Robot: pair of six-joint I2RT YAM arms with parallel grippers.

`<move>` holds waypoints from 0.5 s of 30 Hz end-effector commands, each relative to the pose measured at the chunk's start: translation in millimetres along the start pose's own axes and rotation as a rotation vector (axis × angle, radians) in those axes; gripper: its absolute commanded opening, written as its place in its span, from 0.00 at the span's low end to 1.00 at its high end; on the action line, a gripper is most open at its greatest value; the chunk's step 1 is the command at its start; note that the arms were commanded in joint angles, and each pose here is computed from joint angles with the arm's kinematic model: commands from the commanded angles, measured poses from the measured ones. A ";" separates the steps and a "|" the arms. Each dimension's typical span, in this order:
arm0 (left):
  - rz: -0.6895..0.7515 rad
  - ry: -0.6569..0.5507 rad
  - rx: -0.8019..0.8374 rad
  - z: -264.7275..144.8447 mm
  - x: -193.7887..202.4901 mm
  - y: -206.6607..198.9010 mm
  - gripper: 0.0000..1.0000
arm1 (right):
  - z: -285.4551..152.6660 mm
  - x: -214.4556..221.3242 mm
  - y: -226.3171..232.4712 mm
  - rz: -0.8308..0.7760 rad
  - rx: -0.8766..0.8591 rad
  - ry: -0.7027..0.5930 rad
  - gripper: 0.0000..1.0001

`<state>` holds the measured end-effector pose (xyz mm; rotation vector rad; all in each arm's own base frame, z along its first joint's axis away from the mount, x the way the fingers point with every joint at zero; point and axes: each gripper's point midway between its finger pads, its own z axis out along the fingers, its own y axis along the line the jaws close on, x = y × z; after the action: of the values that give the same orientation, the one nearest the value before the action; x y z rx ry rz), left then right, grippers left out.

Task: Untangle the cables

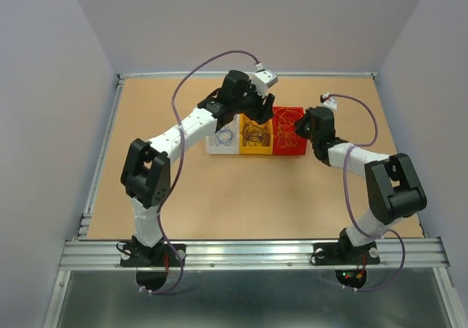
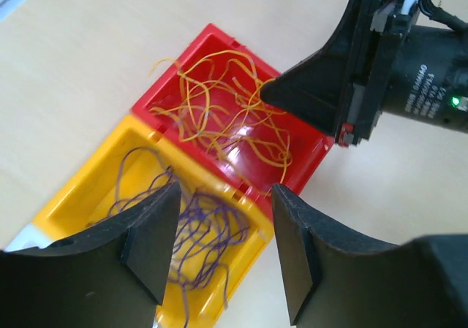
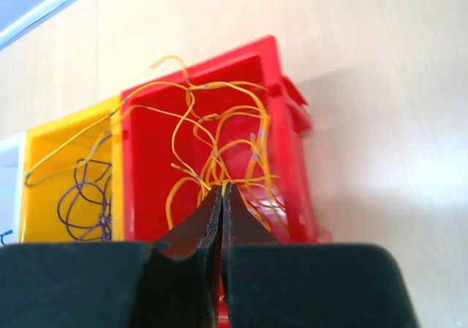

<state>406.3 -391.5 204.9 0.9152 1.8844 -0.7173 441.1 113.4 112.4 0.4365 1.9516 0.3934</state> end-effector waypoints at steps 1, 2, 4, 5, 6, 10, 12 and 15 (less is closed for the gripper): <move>0.022 -0.168 0.014 -67.8 -52.1 21.8 0.65 | 11.5 -11.6 9.9 -0.071 0.061 -0.033 0.01; 0.019 -0.192 0.021 -77.5 -55.2 27.7 0.65 | 13.6 -10.3 10.6 -0.079 0.068 -0.031 0.01; -0.001 -0.220 0.000 -105.4 -50.6 51.6 0.66 | 18.9 -10.0 14.6 -0.109 0.096 -0.037 0.01; 0.013 -0.222 0.008 -113.4 -47.1 55.7 0.66 | 25.4 -0.4 9.6 -0.126 0.124 -0.017 0.01; 0.012 -0.204 0.001 -117.4 -34.6 59.6 0.66 | 27.7 5.3 6.6 -0.143 0.149 0.001 0.01; 0.053 -0.238 -0.063 -146.9 -18.9 69.9 0.66 | 39.1 21.9 -0.7 -0.193 0.222 0.030 0.00; 0.045 -0.225 -0.070 -147.4 3.0 67.2 0.66 | 43.8 33.5 -4.5 -0.212 0.236 0.054 0.01; 0.068 -0.259 -0.094 -157.3 3.7 64.2 0.66 | 47.6 38.5 -0.5 -0.228 0.225 0.068 0.01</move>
<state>394.4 -227.2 232.6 0.7348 1.7975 -0.6763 455.5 132.4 45.1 0.3530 2.1375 0.0865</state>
